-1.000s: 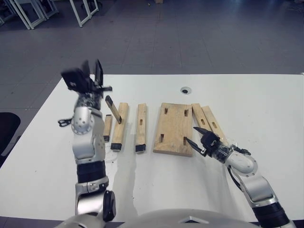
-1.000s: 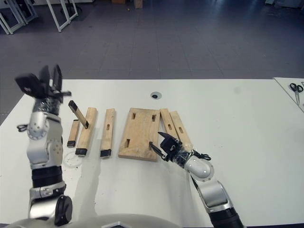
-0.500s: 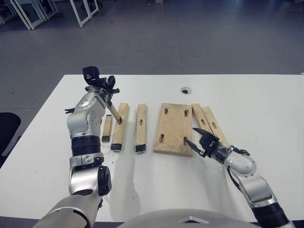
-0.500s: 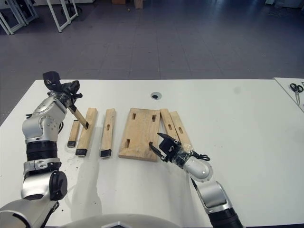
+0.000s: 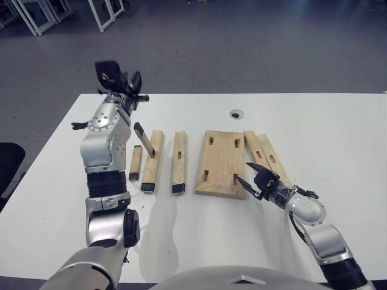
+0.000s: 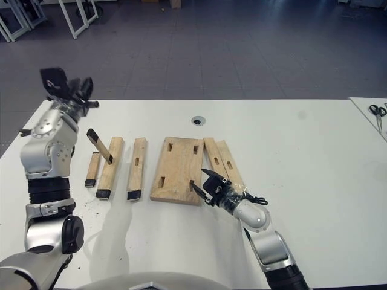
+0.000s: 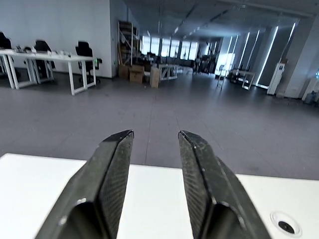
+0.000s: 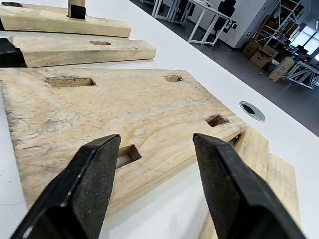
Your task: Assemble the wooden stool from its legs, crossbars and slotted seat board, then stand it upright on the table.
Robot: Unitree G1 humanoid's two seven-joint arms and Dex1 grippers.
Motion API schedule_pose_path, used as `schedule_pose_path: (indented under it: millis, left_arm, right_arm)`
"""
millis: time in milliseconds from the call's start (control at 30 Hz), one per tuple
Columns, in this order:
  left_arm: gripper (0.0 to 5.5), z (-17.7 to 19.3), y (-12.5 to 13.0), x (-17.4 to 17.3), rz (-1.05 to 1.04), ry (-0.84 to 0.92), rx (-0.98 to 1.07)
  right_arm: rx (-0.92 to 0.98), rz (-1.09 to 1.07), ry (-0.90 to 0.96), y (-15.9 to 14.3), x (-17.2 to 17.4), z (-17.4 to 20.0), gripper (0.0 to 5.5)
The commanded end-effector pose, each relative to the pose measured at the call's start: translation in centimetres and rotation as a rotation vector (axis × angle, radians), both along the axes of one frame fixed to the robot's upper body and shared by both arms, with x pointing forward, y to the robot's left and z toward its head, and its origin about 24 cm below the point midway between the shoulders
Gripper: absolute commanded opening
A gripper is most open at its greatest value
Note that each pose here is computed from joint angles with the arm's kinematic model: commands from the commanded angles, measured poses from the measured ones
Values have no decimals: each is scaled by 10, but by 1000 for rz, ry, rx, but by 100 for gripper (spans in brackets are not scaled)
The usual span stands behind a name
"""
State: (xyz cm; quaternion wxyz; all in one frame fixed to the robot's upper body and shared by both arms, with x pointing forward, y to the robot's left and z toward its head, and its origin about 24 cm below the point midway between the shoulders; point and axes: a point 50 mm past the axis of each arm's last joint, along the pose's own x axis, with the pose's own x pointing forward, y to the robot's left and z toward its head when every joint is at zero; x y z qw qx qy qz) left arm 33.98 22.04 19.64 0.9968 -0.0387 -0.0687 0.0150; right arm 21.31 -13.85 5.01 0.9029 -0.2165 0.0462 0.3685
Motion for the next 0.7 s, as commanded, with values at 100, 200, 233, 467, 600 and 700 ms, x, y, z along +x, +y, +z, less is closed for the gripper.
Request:
schedule_pose_path:
  millis: [100,200,233,467,600,700]
  left_arm:
    - [167,-11,3,-28,58,35,45]
    - [212,-45,3,-59,74,86,108]
    - [232,-53,1,-69,67,98,118]
    - [348,-102,-12,-117,-40,325,119]
    - [348,-138,-8,-130,-85,536,138]
    - [348,-155,-8,-136,-90,618,127]
  right_arm:
    - [-4,-2,-3,0,-2,-1,268]
    - [-5,-3,1,1,-3,-2,268]
    - [-5,-3,2,0,-4,-2,268]
    - [-14,-5,7,-2,-4,-3,268]
    - [-16,-9,5,-2,-4,-3,268]
    - [-18,-7,4,-2,-3,-2,268]
